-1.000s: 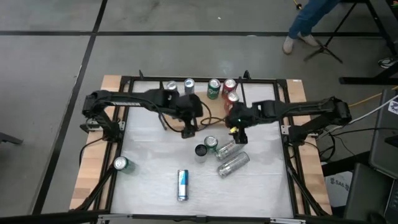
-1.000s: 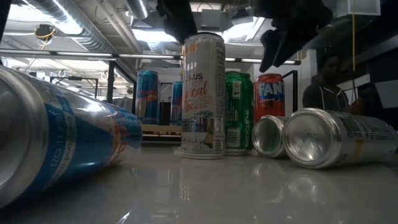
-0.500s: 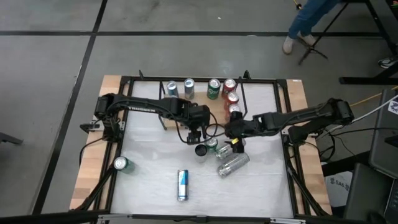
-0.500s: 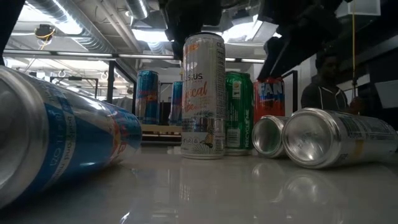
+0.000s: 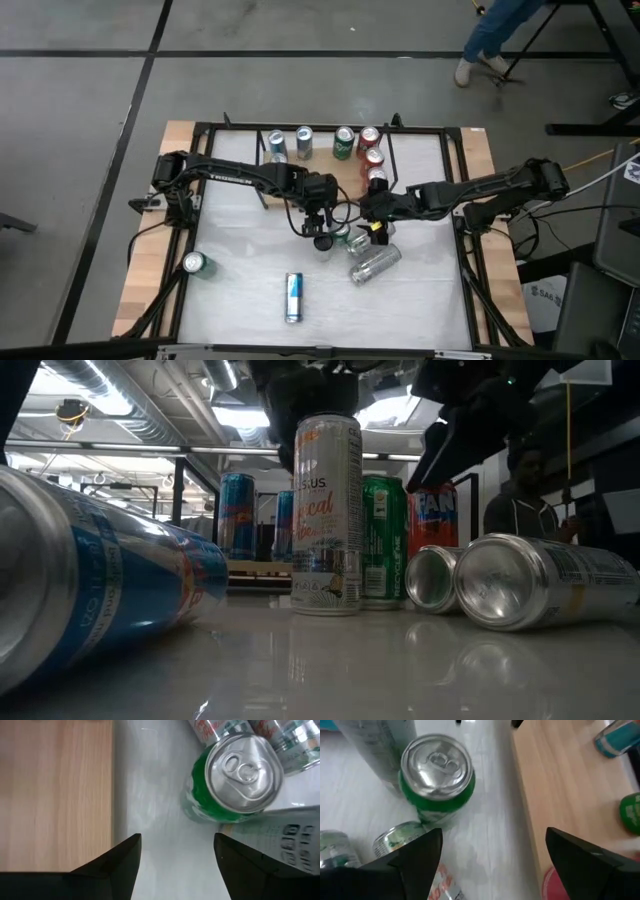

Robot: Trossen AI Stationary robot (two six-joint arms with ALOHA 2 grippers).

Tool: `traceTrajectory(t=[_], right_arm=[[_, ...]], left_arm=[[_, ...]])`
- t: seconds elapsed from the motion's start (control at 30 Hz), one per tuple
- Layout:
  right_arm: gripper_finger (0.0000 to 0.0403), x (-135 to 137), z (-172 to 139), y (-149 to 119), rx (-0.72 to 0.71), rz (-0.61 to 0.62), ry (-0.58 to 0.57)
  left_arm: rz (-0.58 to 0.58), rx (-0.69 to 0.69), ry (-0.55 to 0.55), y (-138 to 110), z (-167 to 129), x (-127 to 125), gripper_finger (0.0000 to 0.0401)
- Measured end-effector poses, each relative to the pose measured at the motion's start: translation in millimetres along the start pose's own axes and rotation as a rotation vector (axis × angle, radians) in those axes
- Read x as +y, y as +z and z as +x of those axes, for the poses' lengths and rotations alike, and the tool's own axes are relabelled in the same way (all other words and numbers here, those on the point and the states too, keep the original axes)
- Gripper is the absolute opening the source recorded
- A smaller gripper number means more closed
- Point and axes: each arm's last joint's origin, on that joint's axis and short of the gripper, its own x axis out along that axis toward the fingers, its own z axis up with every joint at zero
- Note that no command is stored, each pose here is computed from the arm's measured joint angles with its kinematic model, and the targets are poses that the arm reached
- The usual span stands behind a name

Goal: Sort soda cans
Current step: Put the green soda can on the shelf and align with the other green soda cans

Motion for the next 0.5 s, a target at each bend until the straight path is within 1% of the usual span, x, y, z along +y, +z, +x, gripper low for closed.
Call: traceTrajectory(t=[0.17,0.5], right_arm=[[0.0344,0,3,4,-0.031,0.008,-0.012],[0.0344,2,11,3,-0.017,0.006,0.001]], left_arm=[[-0.001,-0.02,-0.019,-4,9,-1,0.0238],[0.017,-0.075,-0.044,-3,15,-10,0.0238]])
